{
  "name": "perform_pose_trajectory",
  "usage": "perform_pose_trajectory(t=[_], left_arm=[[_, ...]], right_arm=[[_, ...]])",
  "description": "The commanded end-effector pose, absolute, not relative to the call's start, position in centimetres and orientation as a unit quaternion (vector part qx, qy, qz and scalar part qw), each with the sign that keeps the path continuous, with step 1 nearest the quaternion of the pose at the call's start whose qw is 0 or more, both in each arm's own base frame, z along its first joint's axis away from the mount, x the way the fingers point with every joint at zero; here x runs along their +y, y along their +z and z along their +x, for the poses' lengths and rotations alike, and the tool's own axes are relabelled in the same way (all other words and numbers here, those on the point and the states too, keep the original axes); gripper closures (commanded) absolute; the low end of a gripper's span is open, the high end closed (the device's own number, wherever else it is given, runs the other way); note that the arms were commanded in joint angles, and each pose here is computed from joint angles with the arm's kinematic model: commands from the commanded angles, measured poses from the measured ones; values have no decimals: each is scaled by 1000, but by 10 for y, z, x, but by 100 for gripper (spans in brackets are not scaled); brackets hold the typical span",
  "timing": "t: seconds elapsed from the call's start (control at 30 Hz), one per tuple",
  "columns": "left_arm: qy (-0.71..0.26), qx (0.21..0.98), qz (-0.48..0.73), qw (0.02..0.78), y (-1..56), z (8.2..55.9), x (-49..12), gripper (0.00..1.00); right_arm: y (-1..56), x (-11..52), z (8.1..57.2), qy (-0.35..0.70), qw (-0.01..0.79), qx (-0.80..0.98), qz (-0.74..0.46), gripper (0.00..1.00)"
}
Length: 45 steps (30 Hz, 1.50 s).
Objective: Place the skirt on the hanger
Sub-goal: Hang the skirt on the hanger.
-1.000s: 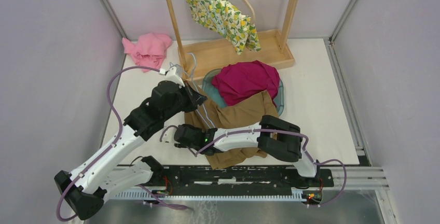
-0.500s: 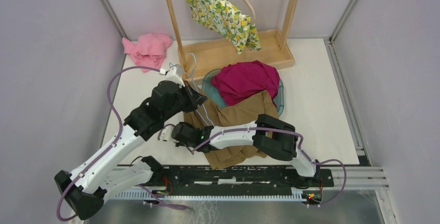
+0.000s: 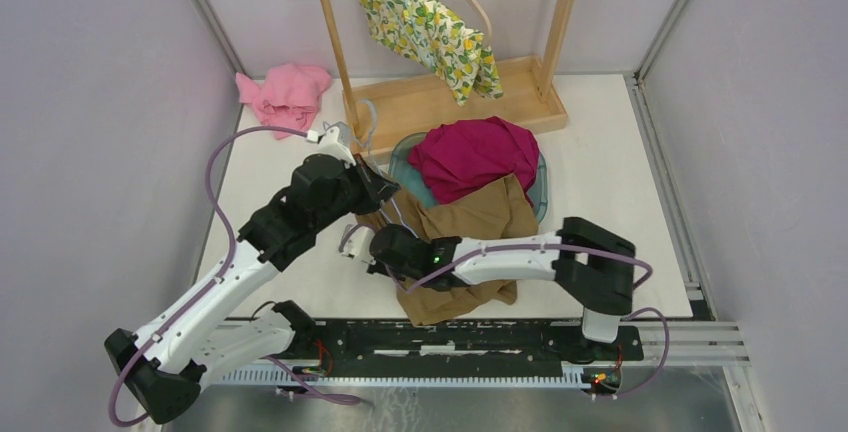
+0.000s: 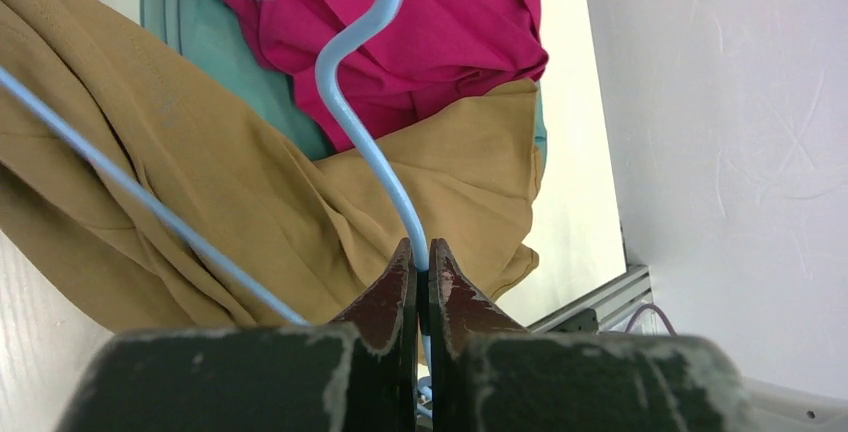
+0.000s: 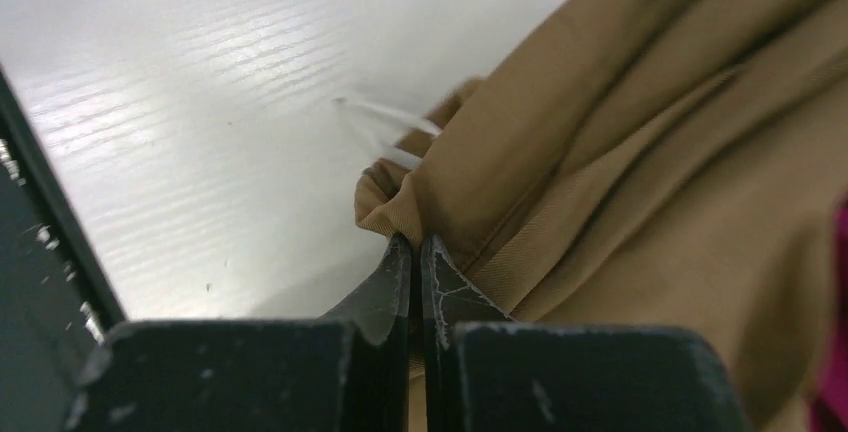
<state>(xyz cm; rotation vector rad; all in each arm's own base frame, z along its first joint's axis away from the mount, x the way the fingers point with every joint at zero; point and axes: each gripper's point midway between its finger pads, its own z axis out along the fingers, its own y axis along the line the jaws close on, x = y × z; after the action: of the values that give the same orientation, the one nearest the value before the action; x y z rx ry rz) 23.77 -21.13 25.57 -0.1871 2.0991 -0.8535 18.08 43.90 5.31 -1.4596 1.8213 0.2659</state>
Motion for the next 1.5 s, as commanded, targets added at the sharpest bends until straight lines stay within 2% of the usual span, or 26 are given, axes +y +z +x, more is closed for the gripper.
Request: perform_pose_trajectory(t=[0.0, 0.3, 0.63, 1.23, 1.47], left_arm=[[-362, 797, -53, 480, 307, 248, -213, 97], [-375, 779, -54, 500, 335, 252, -214, 97], [-364, 779, -58, 507, 338, 262, -215, 97], [-362, 768, -63, 524, 355, 256, -204, 97], [-359, 768, -68, 526, 349, 260, -205, 97]], right_arm=[[112, 424, 183, 153, 440, 721, -513, 99], [175, 381, 164, 218, 484, 709, -464, 99], [194, 350, 152, 253, 509, 698, -436, 99], [233, 295, 158, 236, 561, 688, -395, 99], [234, 297, 150, 249, 549, 685, -410, 99]])
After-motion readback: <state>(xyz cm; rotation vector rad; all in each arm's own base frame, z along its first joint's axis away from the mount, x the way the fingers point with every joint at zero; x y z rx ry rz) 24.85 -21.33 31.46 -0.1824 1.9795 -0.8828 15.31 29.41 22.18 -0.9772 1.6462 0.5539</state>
